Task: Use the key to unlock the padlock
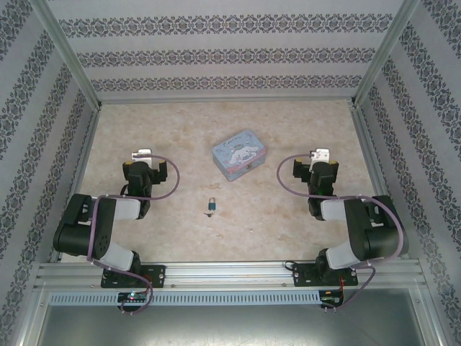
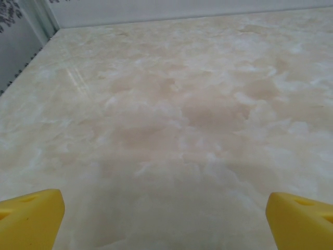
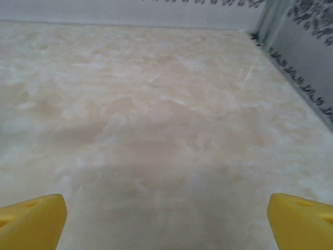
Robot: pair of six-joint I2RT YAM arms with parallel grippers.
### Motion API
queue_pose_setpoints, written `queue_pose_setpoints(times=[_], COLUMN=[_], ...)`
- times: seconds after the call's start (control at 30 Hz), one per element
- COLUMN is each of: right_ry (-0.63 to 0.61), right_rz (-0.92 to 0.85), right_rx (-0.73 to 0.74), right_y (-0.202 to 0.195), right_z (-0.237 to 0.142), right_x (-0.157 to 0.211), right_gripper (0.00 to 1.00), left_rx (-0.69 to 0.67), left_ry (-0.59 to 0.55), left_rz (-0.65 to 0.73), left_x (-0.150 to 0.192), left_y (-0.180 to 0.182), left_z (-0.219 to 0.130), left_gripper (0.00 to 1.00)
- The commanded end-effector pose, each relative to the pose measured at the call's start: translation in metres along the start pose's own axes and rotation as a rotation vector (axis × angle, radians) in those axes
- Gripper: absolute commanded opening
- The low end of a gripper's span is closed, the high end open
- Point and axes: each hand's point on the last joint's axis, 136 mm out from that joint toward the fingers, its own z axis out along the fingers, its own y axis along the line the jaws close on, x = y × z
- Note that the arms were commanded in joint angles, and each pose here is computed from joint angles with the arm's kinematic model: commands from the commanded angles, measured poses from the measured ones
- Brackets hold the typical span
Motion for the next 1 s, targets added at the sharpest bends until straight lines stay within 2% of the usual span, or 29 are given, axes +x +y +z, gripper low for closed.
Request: queue_pose_setpoints(times=[0.0, 0.03, 0.07, 0.13, 0.97], right_ry=[-0.101, -0.063, -0.078, -0.070, -0.058], right_rz=[-0.006, 0.004, 0.038, 0.085, 0.050], right_rx=[-0.107, -0.111, -0.102, -0.117, -0.134], right_y=[0.016, 0.013, 0.008, 0.001, 0.008], right_z=[0.001, 0.001, 0.008, 0.010, 0.011], right_x=[-0.025, -0.017, -0.029, -0.028, -0.028], right_gripper=[0.98, 0.98, 0.98, 0.98, 0.98], left_rx=[0.081, 0.102, 0.117, 0.125, 0.129], left_ry=[-0.022, 0.003, -0.021, 0.002, 0.006], left_rz=[-0.007, -0.015, -0.028, -0.033, -0.035], left_x=[-0.001, -0.001, -0.004, -0.003, -0.001], left_y=[-0.008, -0.008, -0.007, -0.007, -0.007], left_z=[0.006, 0.007, 0.010, 0.010, 0.011], left_gripper=[0.99, 0.99, 0.99, 0.99, 0.99])
